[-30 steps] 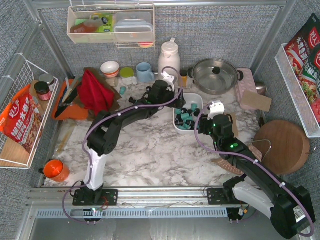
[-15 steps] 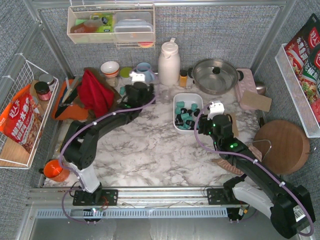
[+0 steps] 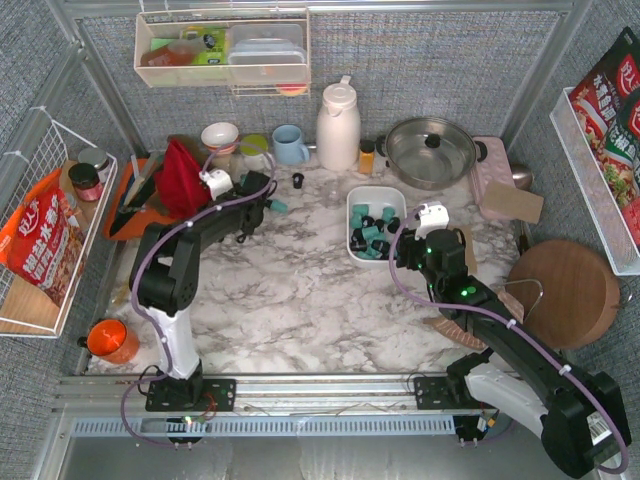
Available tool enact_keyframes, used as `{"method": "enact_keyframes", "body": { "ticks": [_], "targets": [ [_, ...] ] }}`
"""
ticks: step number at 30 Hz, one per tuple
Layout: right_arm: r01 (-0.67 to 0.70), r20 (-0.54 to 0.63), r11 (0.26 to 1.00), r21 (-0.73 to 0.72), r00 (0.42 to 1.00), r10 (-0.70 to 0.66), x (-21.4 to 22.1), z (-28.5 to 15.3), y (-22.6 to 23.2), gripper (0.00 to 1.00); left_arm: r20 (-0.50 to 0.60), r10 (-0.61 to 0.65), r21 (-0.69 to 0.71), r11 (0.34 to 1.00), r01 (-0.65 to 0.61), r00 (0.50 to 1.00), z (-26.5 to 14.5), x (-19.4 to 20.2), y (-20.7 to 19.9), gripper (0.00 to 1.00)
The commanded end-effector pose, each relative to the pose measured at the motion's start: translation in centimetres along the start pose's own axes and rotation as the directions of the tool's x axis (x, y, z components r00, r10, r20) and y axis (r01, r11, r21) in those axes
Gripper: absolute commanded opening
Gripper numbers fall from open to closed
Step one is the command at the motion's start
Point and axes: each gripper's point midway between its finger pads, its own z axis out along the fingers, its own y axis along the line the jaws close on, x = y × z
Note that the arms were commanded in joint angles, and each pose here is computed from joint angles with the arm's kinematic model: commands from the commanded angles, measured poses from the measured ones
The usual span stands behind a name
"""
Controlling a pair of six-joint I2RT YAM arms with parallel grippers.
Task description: Mix the coffee capsules in the storage basket
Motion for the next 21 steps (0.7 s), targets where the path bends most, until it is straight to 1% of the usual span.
{"method": "enact_keyframes", "body": {
  "ticks": [1, 5, 10, 15, 21],
  "targets": [
    [-0.011, 0.022, 1.000, 0.001, 1.000, 0.011, -0.7, 0.0, 0.0, 0.62, -0.010, -0.041, -0.195, 0.980, 0.039, 0.999, 0.4, 0.9, 4.3, 0.96],
    [-0.011, 0.022, 1.000, 0.000, 1.000, 0.011, -0.7, 0.0, 0.1, 0.62, -0.009, -0.095, -0.188, 0.978, 0.091, 0.995, 1.1, 1.3, 4.8, 0.88],
    [-0.011, 0.019, 1.000, -0.005, 1.000, 0.011, -0.7, 0.1, 0.2, 0.62, -0.078, -0.147, -0.103, 0.985, 0.139, 0.986, 2.9, 2.2, 3.8, 0.82],
    [-0.008, 0.015, 1.000, -0.002, 1.000, 0.008, -0.5, 0.2, 0.1, 0.62, -0.104, -0.195, -0.034, 0.981, 0.192, 0.975, 3.2, 2.2, 2.1, 0.79],
    [-0.005, 0.009, 1.000, -0.004, 1.000, 0.005, -0.4, 0.3, 0.2, 0.62, -0.118, -0.208, -0.026, 0.978, 0.206, 0.971, 3.7, 2.6, 1.6, 0.74]
  ]
}}
